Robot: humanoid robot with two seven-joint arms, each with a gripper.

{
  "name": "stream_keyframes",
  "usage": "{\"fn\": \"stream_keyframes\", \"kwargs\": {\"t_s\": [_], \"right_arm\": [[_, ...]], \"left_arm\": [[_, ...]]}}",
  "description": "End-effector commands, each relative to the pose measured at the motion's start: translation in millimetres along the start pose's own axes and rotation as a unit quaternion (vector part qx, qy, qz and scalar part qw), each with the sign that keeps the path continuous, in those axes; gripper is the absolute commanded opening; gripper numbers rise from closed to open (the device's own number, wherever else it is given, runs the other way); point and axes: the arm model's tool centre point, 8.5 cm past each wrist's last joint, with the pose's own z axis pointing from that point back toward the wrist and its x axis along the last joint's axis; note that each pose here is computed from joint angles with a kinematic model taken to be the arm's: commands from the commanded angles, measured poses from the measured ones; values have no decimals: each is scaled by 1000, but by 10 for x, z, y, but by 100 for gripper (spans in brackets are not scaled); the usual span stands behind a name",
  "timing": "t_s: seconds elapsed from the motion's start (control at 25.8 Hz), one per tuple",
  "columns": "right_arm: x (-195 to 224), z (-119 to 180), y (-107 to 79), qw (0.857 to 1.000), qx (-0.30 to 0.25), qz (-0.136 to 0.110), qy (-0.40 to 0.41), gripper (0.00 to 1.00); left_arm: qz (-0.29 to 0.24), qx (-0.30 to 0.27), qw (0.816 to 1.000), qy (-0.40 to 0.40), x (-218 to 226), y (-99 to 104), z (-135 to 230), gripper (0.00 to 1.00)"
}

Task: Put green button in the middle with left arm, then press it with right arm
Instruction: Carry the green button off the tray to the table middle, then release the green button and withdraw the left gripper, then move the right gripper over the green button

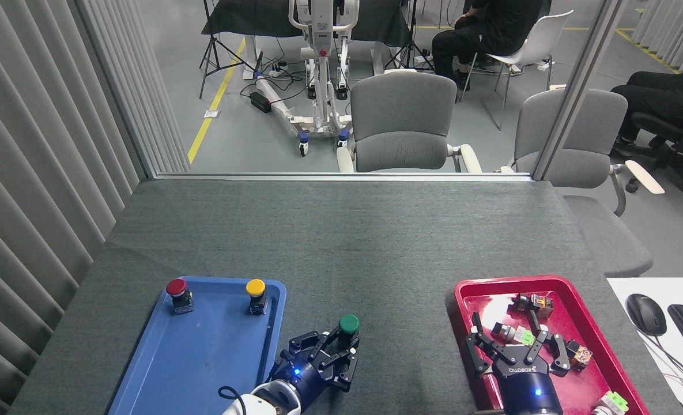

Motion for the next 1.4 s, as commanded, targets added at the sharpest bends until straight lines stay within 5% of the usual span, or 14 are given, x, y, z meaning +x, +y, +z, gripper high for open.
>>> {"fn": "stream_keyframes", "kwargs": {"t_s": [0.0,0.39,0.62,0.89,1.05,1.2,1.36], "right_arm": [[24,-3,3,1000,1,-1,-1,100],[170,-34,-7,1000,-1,-6,-16,100],[252,-42,-3,1000,0,-11,-20,100],[534,-53,-20,998,-3,-11,-57,98],[731,-73,-60,997,-9,-9,-80,70],[1018,-246,-116,994,-15,1,-112,34],[1440,-491,-142,988,-15,32,-149,28]], "left_arm": [[0,-2,999,47,-17,10,-22,96],[-9,73,997,-25,-19,265,369,99],[13,142,987,72,-510,340,1251,99],[-34,117,974,191,-1019,138,2154,96],[-26,117,950,287,-1178,178,2390,99],[-15,125,954,272,-1159,199,2487,99],[-13,115,951,287,-1302,130,2725,99]]}}
